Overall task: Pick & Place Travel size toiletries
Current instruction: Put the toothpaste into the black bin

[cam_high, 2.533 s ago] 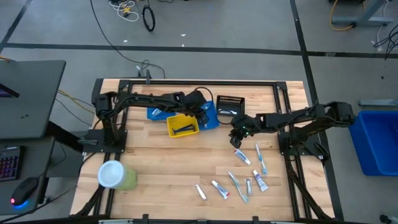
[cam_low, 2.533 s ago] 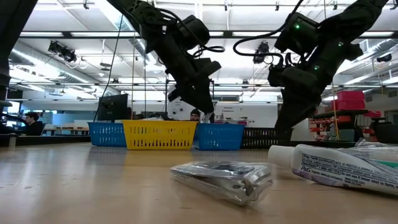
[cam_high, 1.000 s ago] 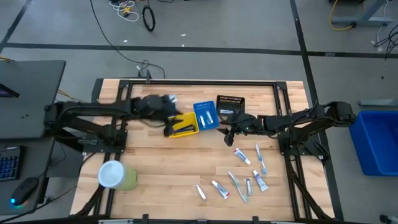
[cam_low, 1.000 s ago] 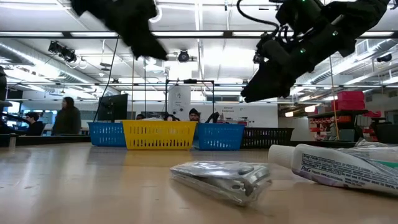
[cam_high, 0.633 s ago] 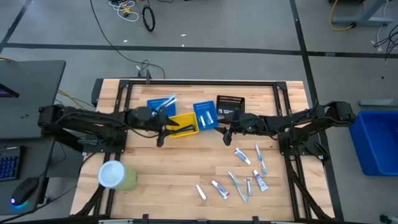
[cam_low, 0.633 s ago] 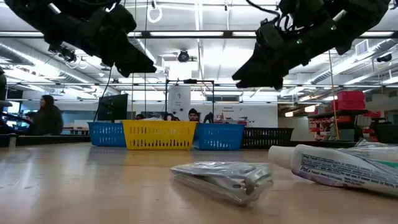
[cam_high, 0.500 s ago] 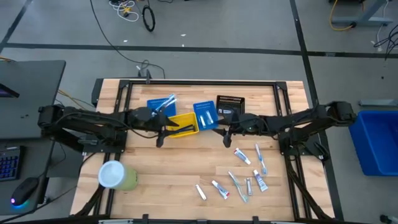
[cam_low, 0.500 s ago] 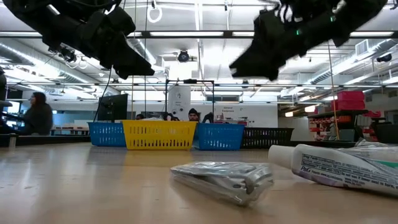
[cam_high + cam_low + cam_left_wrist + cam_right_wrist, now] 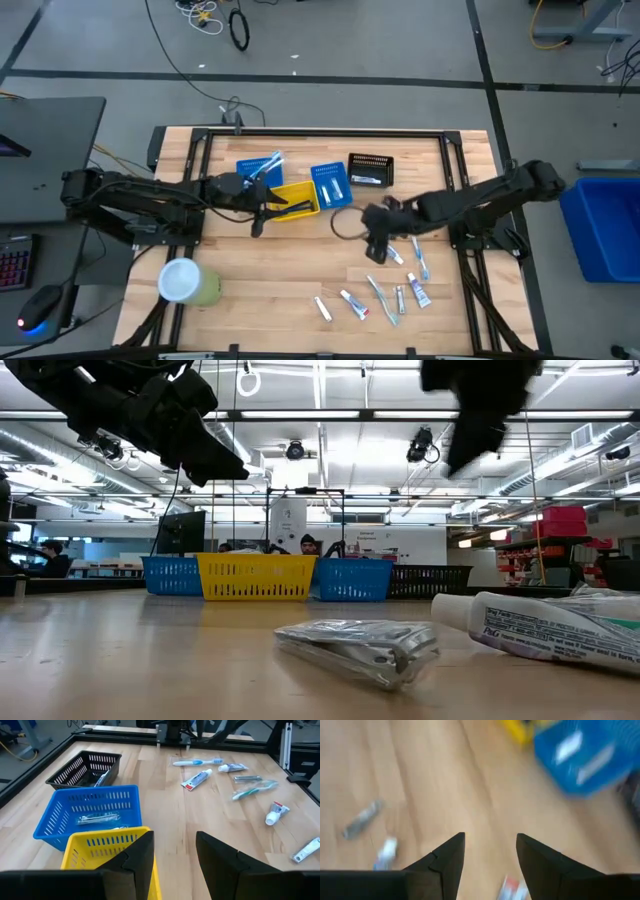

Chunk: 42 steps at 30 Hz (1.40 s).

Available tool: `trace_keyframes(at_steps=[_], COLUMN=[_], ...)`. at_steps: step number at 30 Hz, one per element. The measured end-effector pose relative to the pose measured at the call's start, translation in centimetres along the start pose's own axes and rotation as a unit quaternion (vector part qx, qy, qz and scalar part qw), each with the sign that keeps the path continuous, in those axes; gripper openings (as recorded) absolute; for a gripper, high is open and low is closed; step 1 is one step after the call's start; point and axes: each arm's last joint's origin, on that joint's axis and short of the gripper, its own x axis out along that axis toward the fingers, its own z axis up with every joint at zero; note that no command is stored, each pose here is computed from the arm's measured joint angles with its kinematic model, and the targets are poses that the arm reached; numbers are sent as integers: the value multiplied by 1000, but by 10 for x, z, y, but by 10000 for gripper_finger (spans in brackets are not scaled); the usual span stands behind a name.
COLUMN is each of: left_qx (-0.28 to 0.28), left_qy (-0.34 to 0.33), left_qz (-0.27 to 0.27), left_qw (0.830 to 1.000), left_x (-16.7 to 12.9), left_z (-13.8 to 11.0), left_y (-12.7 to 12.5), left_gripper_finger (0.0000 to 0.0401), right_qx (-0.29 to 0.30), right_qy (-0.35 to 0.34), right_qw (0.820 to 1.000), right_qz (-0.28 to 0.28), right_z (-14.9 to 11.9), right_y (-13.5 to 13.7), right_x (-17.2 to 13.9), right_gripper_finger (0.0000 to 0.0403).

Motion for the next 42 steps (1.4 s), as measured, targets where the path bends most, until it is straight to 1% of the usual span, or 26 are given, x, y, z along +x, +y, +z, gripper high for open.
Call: trace_keyframes(at_steps=[2,5,10,12,14,19,23,27,30,32,38,42], left_qx=[-5,-5,-5,-5,-5,-5,-5,-5,-5,-3,-2,-2], left_qy=[0,0,1,1,1,1,1,0,1,1,1,1], left_qz=[0,1,1,1,1,1,2,2,3,3,3,3], left_qw=[1000,1000,1000,1000,1000,1000,1000,1000,1000,1000,1000,1000], left_x=[0,0,0,0,0,0,0,0,0,0,0,0], left_z=[0,0,0,0,0,0,0,0,0,0,0,0], left_y=[0,0,0,0,0,0,0,0,0,0,0,0], left_gripper_finger=[153,153,153,153,153,153,153,153,153,153,153,153], right_qx=[32,54,90,88,83,83,91,94,92,90,71,79], right_qy=[64,119,166,186,203,209,186,172,170,173,168,166], right_qw=[997,991,981,978,974,972,977,980,980,980,982,982], right_qz=[-19,-30,-40,-44,-59,-73,-51,-37,-41,-45,-51,-52], right_z=[-17,-37,-60,-69,-77,-88,-94,-104,-109,-111,-111,-111], right_y=[2,5,8,7,4,-4,-7,-12,-15,-17,-18,-18], right_x=[8,18,37,44,51,62,73,82,84,85,85,85], right_gripper_finger=[186,183,192,201,212,237,250,251,234,214,130,80])
